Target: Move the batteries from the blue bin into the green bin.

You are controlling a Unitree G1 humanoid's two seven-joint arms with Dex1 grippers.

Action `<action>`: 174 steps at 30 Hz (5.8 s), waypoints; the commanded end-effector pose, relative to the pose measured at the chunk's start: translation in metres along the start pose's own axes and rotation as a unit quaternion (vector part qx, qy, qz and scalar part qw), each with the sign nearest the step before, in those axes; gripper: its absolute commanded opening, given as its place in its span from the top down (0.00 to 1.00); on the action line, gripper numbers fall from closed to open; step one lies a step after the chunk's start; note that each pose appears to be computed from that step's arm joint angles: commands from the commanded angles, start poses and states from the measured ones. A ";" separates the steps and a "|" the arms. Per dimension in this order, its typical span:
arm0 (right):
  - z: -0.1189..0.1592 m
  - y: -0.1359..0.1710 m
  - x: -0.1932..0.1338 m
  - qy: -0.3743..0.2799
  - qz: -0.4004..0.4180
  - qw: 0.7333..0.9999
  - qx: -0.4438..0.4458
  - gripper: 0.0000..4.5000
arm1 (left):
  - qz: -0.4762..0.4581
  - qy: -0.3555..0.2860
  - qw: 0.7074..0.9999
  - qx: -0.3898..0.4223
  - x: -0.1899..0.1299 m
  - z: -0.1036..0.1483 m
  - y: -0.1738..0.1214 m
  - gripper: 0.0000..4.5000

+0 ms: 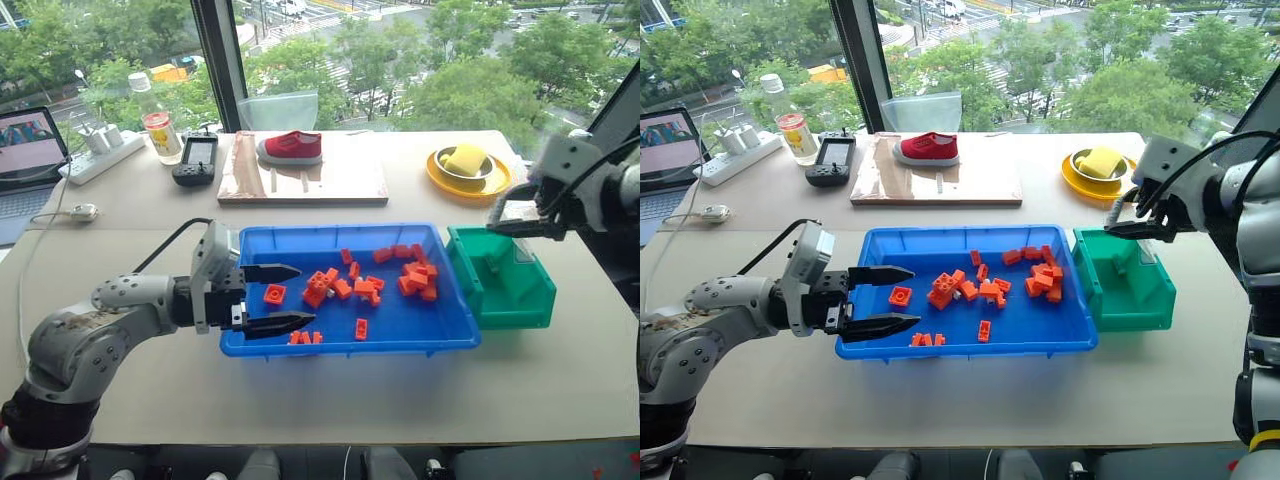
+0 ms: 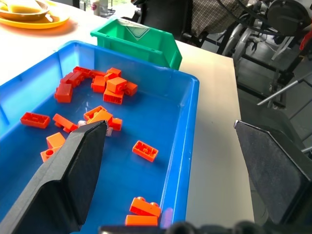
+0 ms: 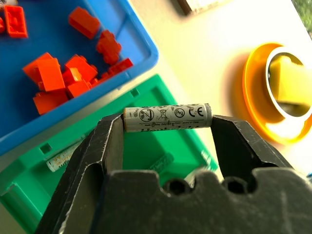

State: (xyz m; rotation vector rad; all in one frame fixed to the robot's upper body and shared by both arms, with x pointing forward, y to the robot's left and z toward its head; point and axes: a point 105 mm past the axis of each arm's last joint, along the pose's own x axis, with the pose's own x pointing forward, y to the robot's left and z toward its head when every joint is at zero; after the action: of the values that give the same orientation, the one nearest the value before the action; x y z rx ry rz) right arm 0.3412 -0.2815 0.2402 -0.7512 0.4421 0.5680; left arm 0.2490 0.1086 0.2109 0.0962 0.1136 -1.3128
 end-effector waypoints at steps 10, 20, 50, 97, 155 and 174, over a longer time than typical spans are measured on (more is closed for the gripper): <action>-0.008 0.013 -0.006 -0.029 -0.048 0.997 0.060 0.10 | 0.007 0.001 1.000 0.030 -0.007 0.011 0.004 0.00; 0.062 0.024 -0.046 -0.156 -0.030 0.987 0.013 0.01 | 0.036 0.007 0.999 0.035 -0.018 0.013 0.014 0.00; 0.091 0.152 0.110 -0.142 0.161 0.977 0.007 0.01 | 0.039 0.001 0.999 0.039 -0.010 0.020 0.010 0.00; 0.061 0.106 0.034 -0.119 0.069 0.990 0.015 0.01 | 0.041 0.004 0.999 0.026 -0.019 0.011 0.008 0.00; 0.093 0.144 0.153 -0.058 0.325 0.913 -0.237 0.44 | 0.056 0.001 0.998 0.014 -0.017 0.013 -0.004 0.00; 0.063 -0.011 -0.004 -0.078 -0.034 0.996 -0.028 0.44 | 0.054 0.003 0.999 0.002 -0.017 0.011 -0.006 0.00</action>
State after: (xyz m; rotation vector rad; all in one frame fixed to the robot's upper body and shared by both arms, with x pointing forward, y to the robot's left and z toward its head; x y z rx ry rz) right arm 0.3583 -0.2179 0.2822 -0.7982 0.2562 0.6964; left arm 0.2435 0.1247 0.2185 0.0919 0.1279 -1.1841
